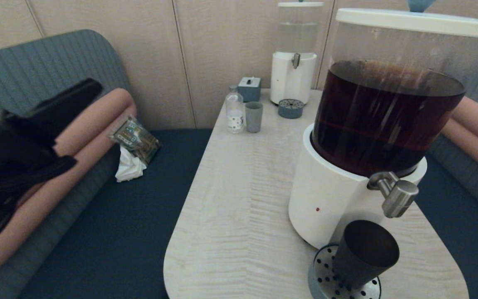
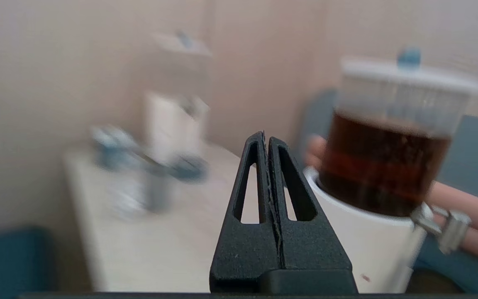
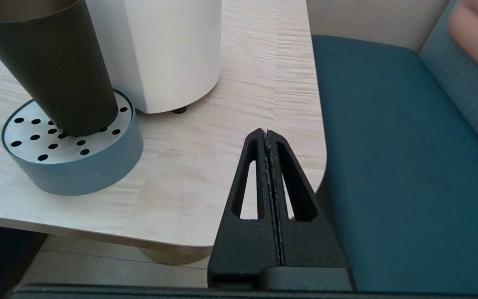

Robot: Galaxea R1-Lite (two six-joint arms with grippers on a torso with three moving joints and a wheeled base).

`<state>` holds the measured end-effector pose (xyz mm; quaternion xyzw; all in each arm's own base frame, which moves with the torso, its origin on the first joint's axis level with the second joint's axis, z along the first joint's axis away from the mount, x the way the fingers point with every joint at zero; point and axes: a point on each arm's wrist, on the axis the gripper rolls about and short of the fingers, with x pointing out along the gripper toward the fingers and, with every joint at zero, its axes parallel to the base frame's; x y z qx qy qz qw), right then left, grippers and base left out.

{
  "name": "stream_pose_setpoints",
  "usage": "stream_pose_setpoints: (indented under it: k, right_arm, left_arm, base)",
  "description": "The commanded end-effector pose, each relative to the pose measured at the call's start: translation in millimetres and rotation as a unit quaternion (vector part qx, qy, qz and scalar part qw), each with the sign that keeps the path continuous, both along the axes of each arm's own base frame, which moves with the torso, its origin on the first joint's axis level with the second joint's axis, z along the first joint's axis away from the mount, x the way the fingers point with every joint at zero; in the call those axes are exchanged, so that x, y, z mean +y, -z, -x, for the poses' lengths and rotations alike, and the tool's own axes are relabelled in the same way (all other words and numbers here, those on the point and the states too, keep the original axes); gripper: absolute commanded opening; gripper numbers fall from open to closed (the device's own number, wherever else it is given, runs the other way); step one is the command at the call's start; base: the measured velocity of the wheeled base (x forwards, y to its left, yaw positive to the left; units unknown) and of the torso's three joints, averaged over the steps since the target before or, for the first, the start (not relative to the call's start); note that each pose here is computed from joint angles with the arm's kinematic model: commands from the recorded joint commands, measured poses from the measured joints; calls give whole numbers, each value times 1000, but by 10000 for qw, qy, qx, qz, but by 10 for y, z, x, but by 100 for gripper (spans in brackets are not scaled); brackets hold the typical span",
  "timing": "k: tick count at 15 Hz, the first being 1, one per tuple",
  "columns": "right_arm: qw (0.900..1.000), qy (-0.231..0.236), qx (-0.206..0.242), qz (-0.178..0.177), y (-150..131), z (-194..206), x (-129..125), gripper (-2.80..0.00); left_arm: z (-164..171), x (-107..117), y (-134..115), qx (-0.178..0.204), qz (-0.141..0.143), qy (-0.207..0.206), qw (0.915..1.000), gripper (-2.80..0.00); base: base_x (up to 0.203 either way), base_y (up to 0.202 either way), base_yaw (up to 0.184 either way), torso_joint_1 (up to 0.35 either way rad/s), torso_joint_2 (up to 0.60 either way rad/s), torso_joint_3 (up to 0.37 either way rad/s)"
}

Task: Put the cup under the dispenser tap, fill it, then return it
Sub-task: Turn on the faucet

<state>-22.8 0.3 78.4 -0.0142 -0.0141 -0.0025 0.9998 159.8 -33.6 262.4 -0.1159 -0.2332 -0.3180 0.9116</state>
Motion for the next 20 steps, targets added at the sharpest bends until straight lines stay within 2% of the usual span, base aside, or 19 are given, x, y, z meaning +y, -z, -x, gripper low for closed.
stream_pose_setpoints:
  k: [1,5,8,12,14,17,20]
  right_arm:
    - [10000,0,42,4,25,-7,0,-280]
    - [10000,-1,42,4,25,-7,0,-280]
    - [10000,0,42,4,25,-7,0,-280]
    - [10000,-2,42,4,25,-7,0,-280]
    - [10000,-6,42,4,25,-7,0,-280]
    - [10000,0,42,4,25,-7,0,-280]
    - [10000,0,42,4,25,-7,0,-280]
  left_arm:
    - [657,203,-254,-883,34,-450,9951,-280]
    - [1388,246,-225,-1415,-138,-878,9859,-280]
    - [1738,213,-136,-1602,-312,-1077,9807,-280]
    - [2056,180,89,-1454,-713,-1430,9764,-280]
    - [2064,186,215,-1312,-880,-1546,9753,-280]
    - [2094,242,335,-1184,-791,-1610,9766,-280]
    - [2232,244,638,-852,-880,-1664,9784,-280]
  base:
    - [0,0,0,0,0,0]
    - [0,0,0,0,0,0]
    - [0,0,0,0,0,0]
    - [0,0,0,0,0,0]
    - [0,0,0,0,0,0]
    - [0,0,0,0,0,0]
    - [0,0,0,0,0,0]
